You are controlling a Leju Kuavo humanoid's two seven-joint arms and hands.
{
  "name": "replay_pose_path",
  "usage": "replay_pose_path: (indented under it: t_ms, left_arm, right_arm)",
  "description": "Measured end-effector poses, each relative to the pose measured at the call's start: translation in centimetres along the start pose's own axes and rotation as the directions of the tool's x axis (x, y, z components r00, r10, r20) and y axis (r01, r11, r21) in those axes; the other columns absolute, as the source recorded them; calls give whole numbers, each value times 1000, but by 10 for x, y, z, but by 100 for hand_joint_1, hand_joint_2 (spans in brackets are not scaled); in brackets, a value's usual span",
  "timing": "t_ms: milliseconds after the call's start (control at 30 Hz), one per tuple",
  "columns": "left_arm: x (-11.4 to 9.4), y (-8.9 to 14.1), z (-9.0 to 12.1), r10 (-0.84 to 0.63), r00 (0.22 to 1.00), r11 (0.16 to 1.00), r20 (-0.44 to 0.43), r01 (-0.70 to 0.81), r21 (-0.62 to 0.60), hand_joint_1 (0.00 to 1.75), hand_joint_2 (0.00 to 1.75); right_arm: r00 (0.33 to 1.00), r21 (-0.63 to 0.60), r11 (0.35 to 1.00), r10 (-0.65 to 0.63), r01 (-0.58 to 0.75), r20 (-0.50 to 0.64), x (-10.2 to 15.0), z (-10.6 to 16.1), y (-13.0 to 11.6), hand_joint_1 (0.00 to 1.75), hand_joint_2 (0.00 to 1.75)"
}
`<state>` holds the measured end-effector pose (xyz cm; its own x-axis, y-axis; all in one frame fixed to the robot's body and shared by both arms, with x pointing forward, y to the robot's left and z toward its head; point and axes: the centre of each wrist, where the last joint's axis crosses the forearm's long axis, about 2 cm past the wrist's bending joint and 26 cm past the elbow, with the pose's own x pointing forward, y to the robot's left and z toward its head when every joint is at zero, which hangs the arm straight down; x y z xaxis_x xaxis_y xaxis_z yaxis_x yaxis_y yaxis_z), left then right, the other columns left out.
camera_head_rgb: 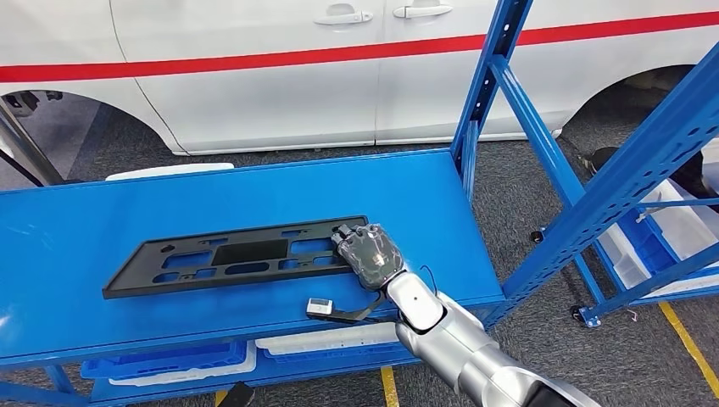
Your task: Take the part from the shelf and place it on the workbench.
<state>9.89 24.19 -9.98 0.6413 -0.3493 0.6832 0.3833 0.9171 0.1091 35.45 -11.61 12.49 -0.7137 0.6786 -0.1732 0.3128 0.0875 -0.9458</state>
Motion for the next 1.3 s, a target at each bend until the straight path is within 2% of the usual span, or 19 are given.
replay_pose_path:
  t_ms: [133, 267, 433, 633, 733, 933, 1267, 1300]
  left_arm:
    - [-2, -1, 2, 14, 1000, 1000, -3, -14, 14, 0, 0]
    - [-7, -3, 4, 27, 1000, 999, -5, -27, 39, 0, 0]
    - [-14, -5, 9, 53, 999, 996, -12, -52, 68, 0, 0]
    - [-20, -7, 13, 74, 997, 993, -13, -73, 96, 0, 0]
    - [-22, -7, 14, 80, 997, 991, -14, -78, 105, 0, 0]
    - [-25, -8, 16, 89, 996, 989, -18, -87, 118, 0, 0]
    - [-26, -8, 17, 100, 995, 987, -22, -96, 125, 0, 0]
    - [-26, -8, 17, 100, 995, 988, -21, -96, 125, 0, 44]
  right_arm:
    - [1000, -112, 994, -11, 8, -27, 10, 7, -7, 175, 175]
    - [999, -295, 955, -33, 22, -32, 31, 17, -34, 175, 175]
    - [995, -516, 855, -83, 46, -49, 57, 34, -81, 175, 175]
    - [994, -692, 721, -96, 33, -52, 61, 56, -125, 175, 175]
    - [996, -729, 684, -76, 12, -55, 56, 68, -134, 175, 175]
    - [989, -740, 672, -107, -7, -106, 55, 89, -135, 175, 175]
    - [983, -740, 673, -124, -15, -134, 56, 99, -134, 175, 175]
    - [983, -740, 672, -127, -13, -133, 56, 99, -134, 175, 175]
